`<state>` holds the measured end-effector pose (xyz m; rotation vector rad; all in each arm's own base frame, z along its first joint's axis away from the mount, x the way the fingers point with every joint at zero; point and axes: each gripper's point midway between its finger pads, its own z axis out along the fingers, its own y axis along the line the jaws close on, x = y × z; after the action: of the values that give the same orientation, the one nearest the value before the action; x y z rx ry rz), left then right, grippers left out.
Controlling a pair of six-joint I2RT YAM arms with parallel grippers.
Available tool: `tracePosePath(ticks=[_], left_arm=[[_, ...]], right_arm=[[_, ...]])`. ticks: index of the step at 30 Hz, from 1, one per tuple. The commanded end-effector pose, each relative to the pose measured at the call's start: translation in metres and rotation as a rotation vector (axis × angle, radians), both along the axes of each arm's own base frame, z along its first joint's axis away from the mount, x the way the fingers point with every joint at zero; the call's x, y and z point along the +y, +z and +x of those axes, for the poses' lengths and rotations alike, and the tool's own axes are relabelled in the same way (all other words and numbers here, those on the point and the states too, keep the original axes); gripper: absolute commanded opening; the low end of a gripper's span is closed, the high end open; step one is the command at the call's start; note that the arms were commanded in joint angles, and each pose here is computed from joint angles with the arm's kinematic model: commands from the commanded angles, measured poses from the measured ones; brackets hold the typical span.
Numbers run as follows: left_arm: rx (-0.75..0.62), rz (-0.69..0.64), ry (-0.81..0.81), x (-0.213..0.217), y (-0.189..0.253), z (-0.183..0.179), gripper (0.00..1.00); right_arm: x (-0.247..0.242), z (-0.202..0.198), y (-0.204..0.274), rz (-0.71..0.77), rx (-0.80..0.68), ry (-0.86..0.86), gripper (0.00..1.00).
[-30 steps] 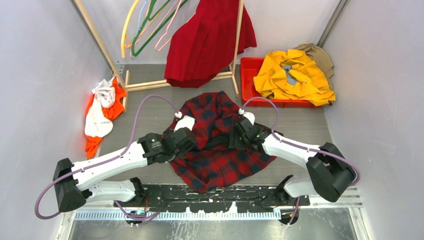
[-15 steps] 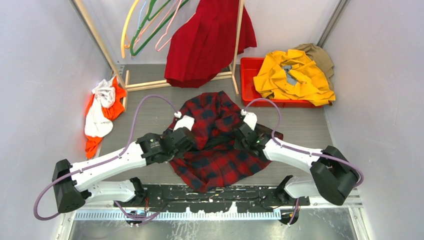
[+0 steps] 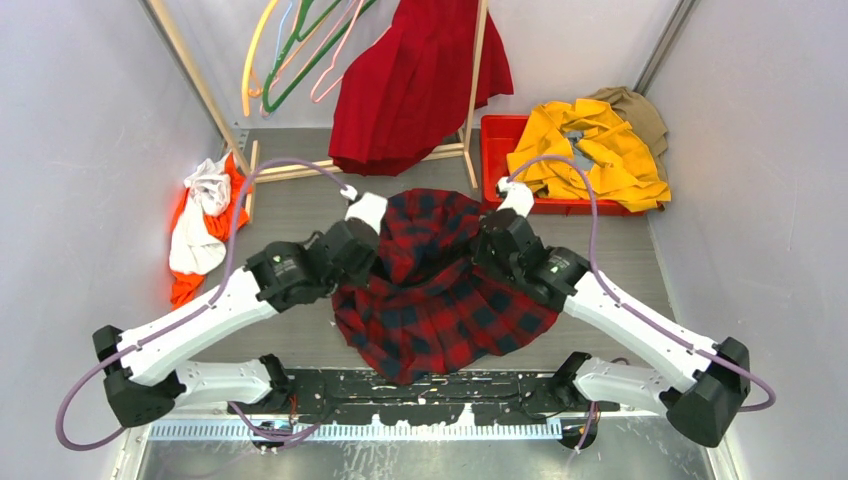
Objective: Place the skirt on the hanger
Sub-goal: Flatten out the skirt at the center of the board.
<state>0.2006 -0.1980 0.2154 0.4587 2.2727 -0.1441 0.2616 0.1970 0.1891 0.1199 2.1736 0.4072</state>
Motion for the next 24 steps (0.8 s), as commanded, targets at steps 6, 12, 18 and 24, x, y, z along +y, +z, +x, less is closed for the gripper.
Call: tracePosePath(ticks=[6, 12, 18, 24], left_arm=[[-0.304, -0.166, -0.019, 0.011, 0.185, 0.040, 0.00], [-0.465, -0.188, 0.000, 0.027, 0.285, 0.059, 0.00], [-0.376, -0.276, -0.046, 0.030, 0.259, 0.029, 0.00], [-0.112, -0.363, -0.062, 0.008, 0.126, 0.002, 0.00]], right_arm=[[0.003, 0.020, 0.144, 0.034, -0.226, 0.057, 0.11], [0.014, 0.043, 0.225, 0.122, -0.329, 0.113, 0.10], [0.015, 0.023, 0.202, 0.140, -0.254, 0.176, 0.30], [-0.021, -0.014, 0.067, 0.038, -0.032, 0.117, 0.85]])
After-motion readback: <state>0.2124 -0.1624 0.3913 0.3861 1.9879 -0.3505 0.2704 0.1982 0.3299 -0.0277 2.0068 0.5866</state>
